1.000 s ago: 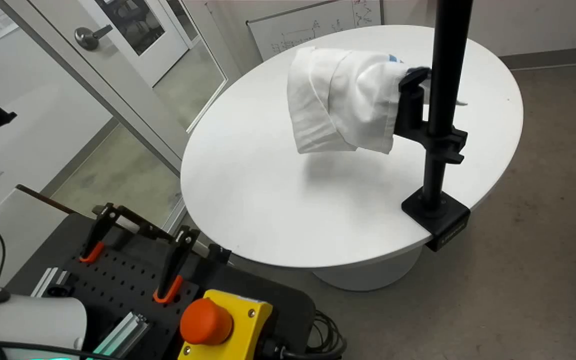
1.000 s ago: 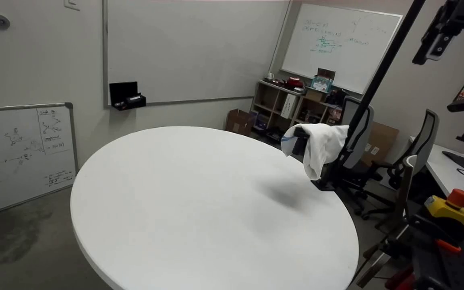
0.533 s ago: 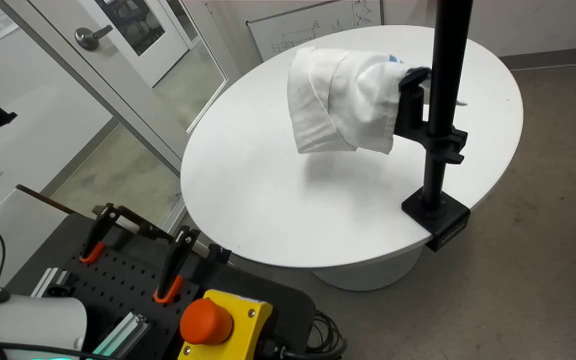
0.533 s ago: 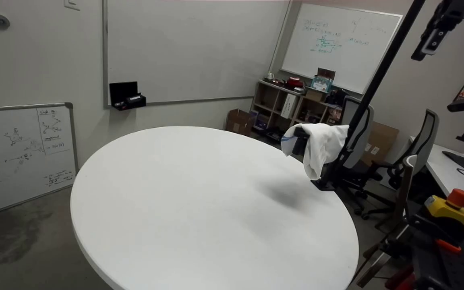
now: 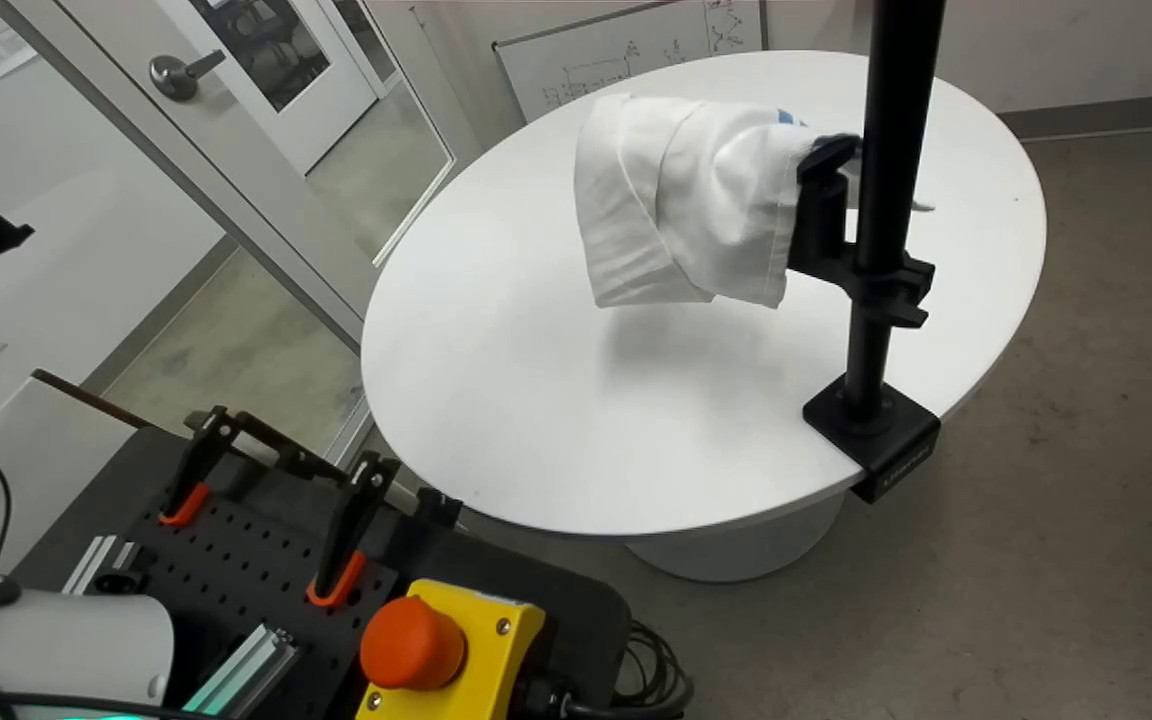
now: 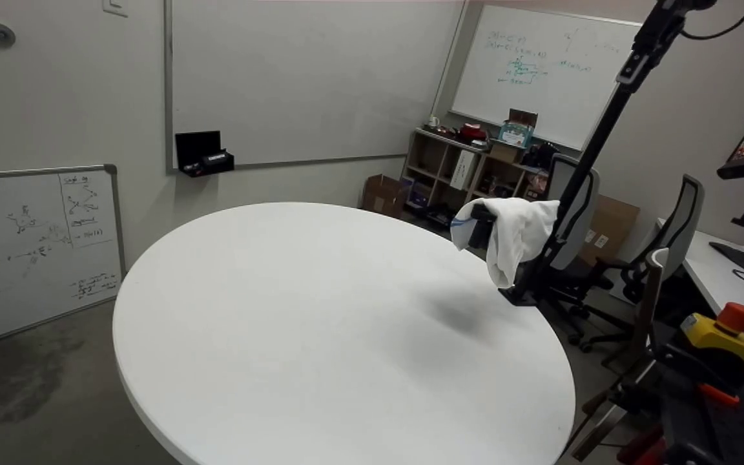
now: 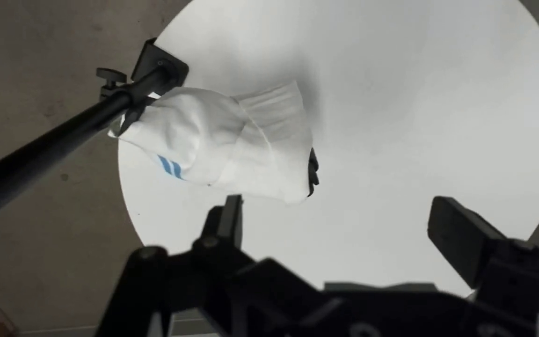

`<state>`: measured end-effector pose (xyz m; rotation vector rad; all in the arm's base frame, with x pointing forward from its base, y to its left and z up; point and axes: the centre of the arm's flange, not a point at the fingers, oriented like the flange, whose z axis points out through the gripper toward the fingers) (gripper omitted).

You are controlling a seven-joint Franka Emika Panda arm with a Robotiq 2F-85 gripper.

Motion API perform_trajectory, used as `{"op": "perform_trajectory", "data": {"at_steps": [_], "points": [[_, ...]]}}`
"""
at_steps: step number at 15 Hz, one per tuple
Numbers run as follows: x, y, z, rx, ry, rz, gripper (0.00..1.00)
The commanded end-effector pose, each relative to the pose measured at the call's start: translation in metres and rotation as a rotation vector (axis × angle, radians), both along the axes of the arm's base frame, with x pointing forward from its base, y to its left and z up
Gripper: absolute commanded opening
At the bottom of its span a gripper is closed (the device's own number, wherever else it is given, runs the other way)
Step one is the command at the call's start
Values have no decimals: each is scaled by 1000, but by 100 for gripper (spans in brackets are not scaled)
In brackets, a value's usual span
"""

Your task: Unhang the cloth from the stand

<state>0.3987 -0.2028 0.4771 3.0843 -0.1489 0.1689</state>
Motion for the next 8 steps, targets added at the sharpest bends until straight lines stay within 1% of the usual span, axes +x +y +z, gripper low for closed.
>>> {"op": "perform_trajectory", "data": {"at_steps": [1, 4, 8], "points": [[53, -41, -19, -20, 10, -62, 100], [81, -68, -49, -19, 25, -121, 100], [108, -88, -90, 23, 41, -194, 100]]}}
